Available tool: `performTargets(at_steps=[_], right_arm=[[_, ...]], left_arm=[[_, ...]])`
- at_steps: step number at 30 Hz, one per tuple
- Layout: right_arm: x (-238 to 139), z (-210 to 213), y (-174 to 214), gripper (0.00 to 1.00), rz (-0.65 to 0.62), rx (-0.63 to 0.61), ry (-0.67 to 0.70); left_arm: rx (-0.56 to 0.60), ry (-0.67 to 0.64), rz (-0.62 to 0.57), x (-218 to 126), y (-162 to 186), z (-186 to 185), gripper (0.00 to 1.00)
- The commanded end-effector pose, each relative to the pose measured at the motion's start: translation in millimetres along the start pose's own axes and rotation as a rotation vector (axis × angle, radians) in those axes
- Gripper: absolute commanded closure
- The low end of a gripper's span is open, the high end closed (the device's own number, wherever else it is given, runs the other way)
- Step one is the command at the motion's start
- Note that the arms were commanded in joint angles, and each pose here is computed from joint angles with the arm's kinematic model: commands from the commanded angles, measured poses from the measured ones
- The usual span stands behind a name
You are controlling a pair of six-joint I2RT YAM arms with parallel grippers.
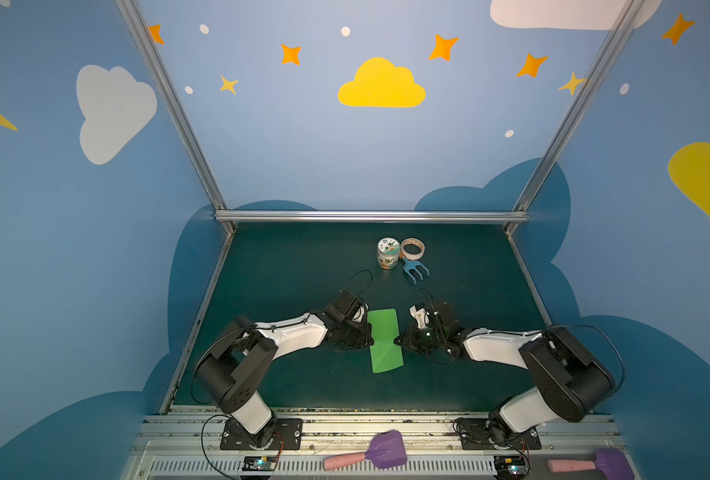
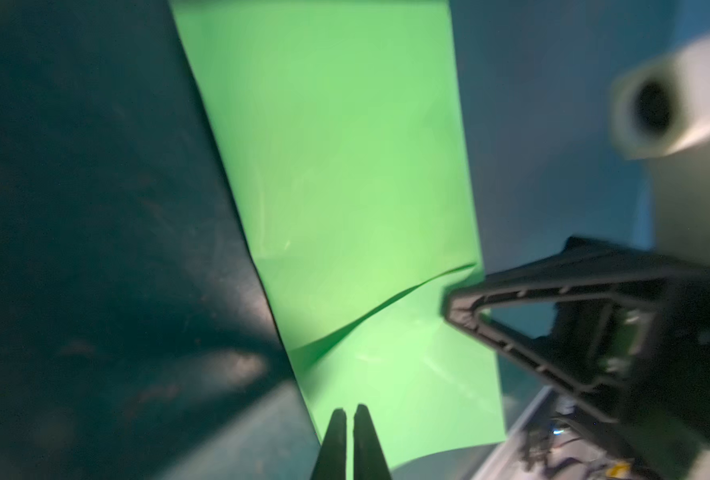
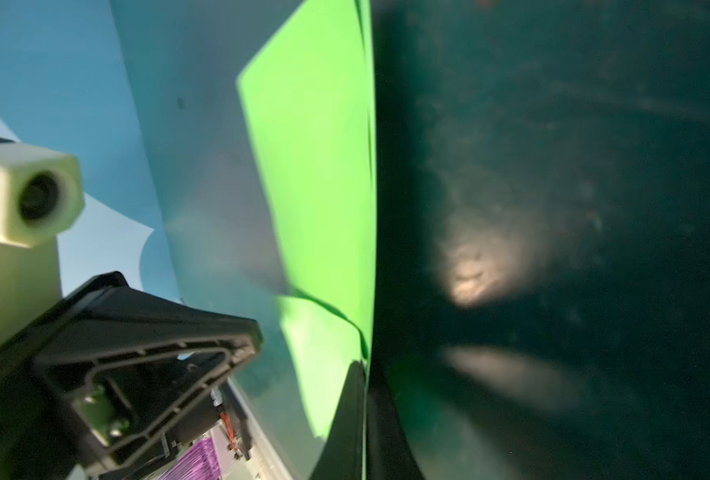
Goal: Fold a paper plane with a square sheet of paper (fold left side to right side)
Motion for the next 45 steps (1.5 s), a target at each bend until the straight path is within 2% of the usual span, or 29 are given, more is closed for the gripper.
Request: performTargets(at_steps=[1, 4, 6, 8, 13, 18, 22, 26, 31, 32, 34, 35, 38, 45], right_arm=[[-30.0, 13.1, -9.2, 1.0, -0.031, -0.02, 0.059], [-64.1, 18.5, -19.8, 1.0, -0.094, -0.069, 0.187], [-86.5, 19.4, -25.1, 1.0, -0.13, -0.143, 0.304], [-110.0, 16.7, -33.0, 1.0, -0.164, -0.224, 0.459], [-148.1, 7.5, -49.3, 1.0, -0.166, -0.378, 0.821], [-152.2, 4.3, -51.9, 1.0, -0.135, -0.508, 1.13], [-122.9, 9.1, -41.5, 1.0, -0.091, -0.588, 1.219], [-71.1, 17.3, -20.7, 1.0, -0.016, -0.617, 1.215], [4.3, 56.2, 14.4, 1.0, 0.047, -0.687, 1.068], [19.4, 65.6, 21.9, 0.87, 0.062, -0.699, 1.033], [41.9, 81.7, 34.3, 0.51, 0.107, -0.699, 0.953], [48.2, 88.7, 39.0, 0.4, 0.121, -0.697, 0.913], [46.6, 98.8, 39.4, 0.34, 0.118, -0.652, 0.796], [4.4, 85.1, 15.4, 0.35, 0.088, -0.45, 0.482]], left_arm=[[-0.042, 0.059, -0.115, -38.1, -24.2, -19.6, 0.75], [-0.091, 0.03, -0.205, -66.8, -34.9, -13.9, 0.65], [-0.124, -0.009, -0.263, -83.6, -39.4, -5.6, 0.62], [-0.151, -0.031, -0.31, -99.4, -43.4, 3.3, 0.58], [-0.204, -0.021, -0.367, -123.4, -51.2, 20.1, 0.53], [-0.221, -0.006, -0.391, -137.0, -52.6, 26.2, 0.53], [-0.223, -0.006, -0.402, -143.4, -51.4, 28.4, 0.53], [-0.228, -0.002, -0.41, -146.9, -49.7, 30.1, 0.53], [-0.225, -0.007, -0.413, -149.1, -49.3, 31.5, 0.53], [-0.226, -0.009, -0.415, -149.6, -49.4, 32.3, 0.53], [-0.227, -0.019, -0.415, -149.6, -49.2, 34.0, 0.53], [-0.228, -0.024, -0.414, -149.7, -48.9, 35.3, 0.53], [-0.23, -0.03, -0.414, -150.9, -48.4, 37.0, 0.53], [-0.226, -0.016, -0.388, -144.0, -48.9, 38.1, 0.52]])
Point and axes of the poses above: each gripper's point midway between its finger pads, its own x axis out along the fingers, its own z axis along the line the jaws close on, y = z × x, the point moved 5 cm from there along -x, back along the fingers, and after that the axes turned 5 degrees about -x, right-handed, at the moved point
